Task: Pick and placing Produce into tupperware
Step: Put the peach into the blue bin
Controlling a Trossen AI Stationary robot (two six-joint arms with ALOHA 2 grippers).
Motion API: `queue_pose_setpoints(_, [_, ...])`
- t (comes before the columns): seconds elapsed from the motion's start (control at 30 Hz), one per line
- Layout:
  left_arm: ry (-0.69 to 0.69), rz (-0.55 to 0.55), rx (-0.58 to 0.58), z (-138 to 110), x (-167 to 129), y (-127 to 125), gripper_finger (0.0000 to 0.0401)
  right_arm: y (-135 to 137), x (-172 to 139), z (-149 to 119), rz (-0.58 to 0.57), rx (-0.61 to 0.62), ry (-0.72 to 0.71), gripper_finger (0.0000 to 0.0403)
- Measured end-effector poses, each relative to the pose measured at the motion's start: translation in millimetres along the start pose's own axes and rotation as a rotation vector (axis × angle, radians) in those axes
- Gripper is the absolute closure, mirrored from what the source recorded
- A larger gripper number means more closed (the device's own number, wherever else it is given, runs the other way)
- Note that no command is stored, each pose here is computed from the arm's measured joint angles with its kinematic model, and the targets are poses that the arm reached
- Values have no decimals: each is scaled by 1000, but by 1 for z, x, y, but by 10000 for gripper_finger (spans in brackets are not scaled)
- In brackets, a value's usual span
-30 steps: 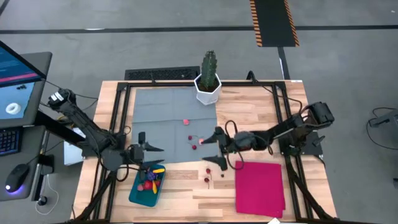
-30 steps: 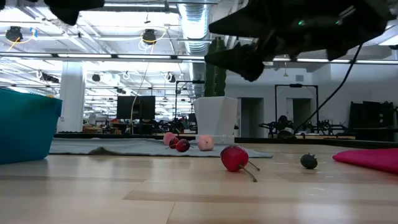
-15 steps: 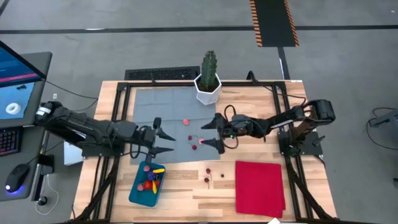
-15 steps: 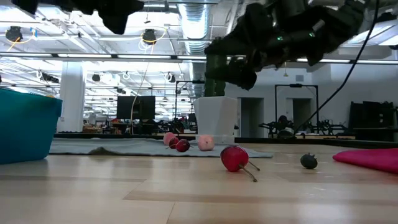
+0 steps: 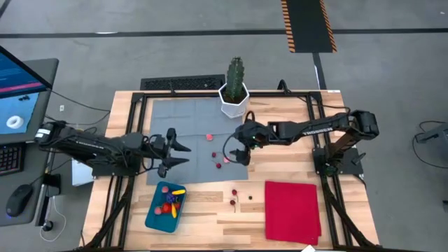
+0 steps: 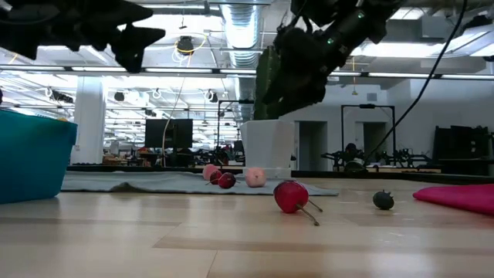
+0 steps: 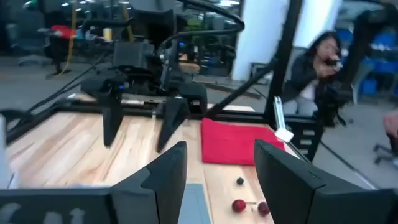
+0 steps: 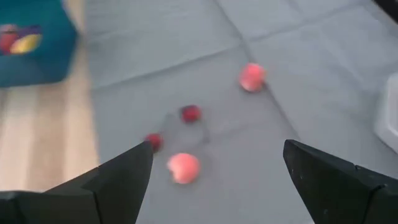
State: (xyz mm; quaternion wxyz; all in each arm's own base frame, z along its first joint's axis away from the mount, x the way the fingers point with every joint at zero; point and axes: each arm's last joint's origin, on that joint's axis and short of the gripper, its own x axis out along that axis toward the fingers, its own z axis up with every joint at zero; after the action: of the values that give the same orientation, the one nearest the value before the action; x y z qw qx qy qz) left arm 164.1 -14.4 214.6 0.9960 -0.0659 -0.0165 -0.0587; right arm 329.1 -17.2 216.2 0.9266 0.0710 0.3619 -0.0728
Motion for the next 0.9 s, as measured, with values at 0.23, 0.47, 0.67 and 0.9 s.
queue_pose_setpoints(0.23, [33,-4,-19,-8,-5,-2,225,1,-1,2,50,59,15,20])
queue_pose_setpoints(0.47, [54,-2,-16,-11,-4,-2,225,1,-2,-6,59,-44,101,27])
queue_pose_setpoints(0.67, [53,1,-28,-11,-4,-2,225,-2,14,-13,43,-25,141,42])
queue_pose_setpoints(0.9, [64,0,-41,-12,-4,-3,225,-6,49,-4,-14,34,269,61])
